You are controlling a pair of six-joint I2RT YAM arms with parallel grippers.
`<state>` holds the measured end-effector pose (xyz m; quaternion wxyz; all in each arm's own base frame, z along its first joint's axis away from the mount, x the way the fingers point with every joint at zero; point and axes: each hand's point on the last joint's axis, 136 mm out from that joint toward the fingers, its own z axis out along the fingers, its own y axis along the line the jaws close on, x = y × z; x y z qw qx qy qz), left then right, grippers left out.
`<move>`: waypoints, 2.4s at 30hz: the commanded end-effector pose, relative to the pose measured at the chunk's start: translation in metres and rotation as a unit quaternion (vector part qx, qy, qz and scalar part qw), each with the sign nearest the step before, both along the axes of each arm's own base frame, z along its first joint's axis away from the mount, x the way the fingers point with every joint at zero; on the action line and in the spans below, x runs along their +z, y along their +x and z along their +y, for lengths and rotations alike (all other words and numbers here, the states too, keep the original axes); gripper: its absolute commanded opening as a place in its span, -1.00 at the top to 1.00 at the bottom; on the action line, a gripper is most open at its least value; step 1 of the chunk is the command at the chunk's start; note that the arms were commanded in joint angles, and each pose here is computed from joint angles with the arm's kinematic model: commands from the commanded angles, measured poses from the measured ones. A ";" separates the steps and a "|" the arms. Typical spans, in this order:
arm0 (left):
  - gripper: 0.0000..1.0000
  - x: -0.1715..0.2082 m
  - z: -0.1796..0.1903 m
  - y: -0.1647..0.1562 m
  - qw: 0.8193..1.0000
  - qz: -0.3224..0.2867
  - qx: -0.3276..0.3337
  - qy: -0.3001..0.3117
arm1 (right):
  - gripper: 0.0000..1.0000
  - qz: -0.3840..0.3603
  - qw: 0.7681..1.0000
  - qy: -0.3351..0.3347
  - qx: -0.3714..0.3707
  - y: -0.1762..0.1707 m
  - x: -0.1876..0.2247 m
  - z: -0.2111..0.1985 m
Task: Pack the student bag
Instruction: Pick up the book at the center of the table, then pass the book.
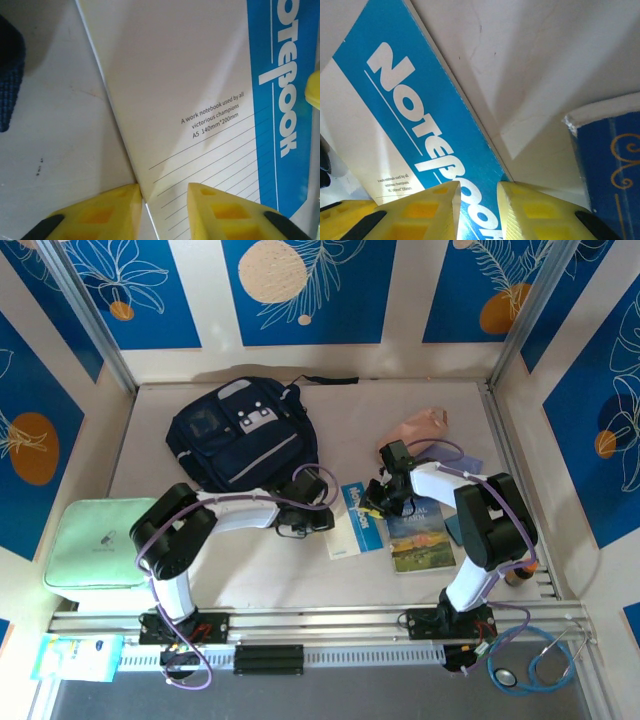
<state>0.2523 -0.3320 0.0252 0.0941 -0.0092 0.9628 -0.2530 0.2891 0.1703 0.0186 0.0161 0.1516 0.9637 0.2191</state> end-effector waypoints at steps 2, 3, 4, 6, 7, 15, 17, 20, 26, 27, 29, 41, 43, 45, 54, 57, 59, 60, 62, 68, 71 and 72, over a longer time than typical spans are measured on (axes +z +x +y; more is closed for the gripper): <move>0.33 -0.005 0.002 -0.002 0.999 0.032 0.031 0.000 | 0.42 0.042 0.998 -0.041 0.001 -0.024 -0.016 -0.010; 0.33 -0.007 0.001 -0.002 0.999 0.033 0.033 -0.003 | 0.42 0.042 0.998 -0.042 0.000 -0.025 -0.016 -0.010; 0.33 -0.008 0.000 -0.002 0.999 0.038 0.034 -0.004 | 0.41 0.042 0.998 -0.042 0.000 -0.025 -0.016 -0.010; 0.33 -0.008 -0.006 -0.001 0.999 0.042 0.030 -0.015 | 0.41 0.042 0.998 -0.041 0.001 -0.025 -0.016 -0.009; 0.33 -0.007 -0.009 -0.001 0.998 0.044 0.028 -0.024 | 0.41 0.043 0.998 -0.041 0.002 -0.025 -0.016 -0.008; 0.48 0.046 -0.033 0.009 0.992 -0.030 -0.014 -0.122 | 0.41 0.044 0.998 -0.041 0.001 -0.027 -0.017 -0.008; 0.48 0.063 -0.035 0.008 0.989 -0.053 -0.032 -0.138 | 0.41 0.044 0.998 -0.041 0.000 -0.027 -0.018 -0.008; 0.48 0.082 -0.036 0.004 0.983 -0.075 -0.054 -0.161 | 0.41 0.043 0.998 -0.040 -0.001 -0.027 -0.018 -0.008; 0.47 0.070 -0.034 0.000 0.982 -0.071 -0.051 -0.166 | 0.41 0.042 0.998 -0.038 -0.001 -0.027 -0.018 -0.007; 0.46 0.066 -0.035 0.001 0.983 -0.069 -0.050 -0.165 | 0.41 0.041 0.998 -0.038 -0.001 -0.026 -0.017 -0.007; 0.44 0.057 -0.035 0.002 0.985 -0.061 -0.044 -0.157 | 0.41 0.041 0.998 -0.037 0.000 -0.026 -0.017 -0.006; 0.56 0.038 -0.029 0.011 0.993 -0.047 -0.023 -0.109 | 0.41 0.038 0.999 -0.036 0.001 -0.025 -0.016 -0.006; 0.70 0.043 -0.027 0.013 0.993 -0.055 -0.024 -0.105 | 0.41 0.026 0.999 -0.032 0.004 -0.021 -0.011 -0.004; 0.81 0.049 -0.027 0.013 0.993 -0.062 -0.033 -0.100 | 0.40 0.008 1.000 -0.025 0.006 -0.015 0.000 -0.002; 1.00 0.113 -0.012 0.035 0.985 -0.130 -0.034 -0.111 | -0.24 -0.160 0.984 0.074 -0.003 0.011 0.093 0.009; 1.00 0.145 0.008 0.055 0.978 -0.163 -0.001 -0.131 | -0.50 -0.200 0.970 0.135 -0.014 0.013 0.120 0.014; 1.00 0.166 0.022 0.070 0.971 -0.186 0.030 -0.148 | -0.60 -0.222 0.960 0.172 -0.017 0.014 0.136 0.020; 1.00 0.178 0.028 0.077 0.966 -0.196 0.048 -0.160 | -0.65 -0.231 0.954 0.190 -0.017 0.014 0.144 0.024; 1.00 0.198 0.039 0.088 0.956 -0.211 0.083 -0.187 | -0.74 -0.243 0.944 0.221 -0.022 0.014 0.156 0.029; 1.00 0.242 0.051 0.107 0.916 -0.228 0.155 -0.290 | -0.93 -0.250 0.913 0.321 -0.030 0.016 0.186 0.054; 1.00 0.252 0.049 0.111 0.901 -0.226 0.170 -0.329 | -0.95 -0.251 0.897 0.361 -0.031 0.020 0.199 0.066; 1.00 0.252 0.047 0.112 0.898 -0.222 0.173 -0.338 | -0.95 -0.251 0.894 0.371 -0.029 0.020 0.203 0.071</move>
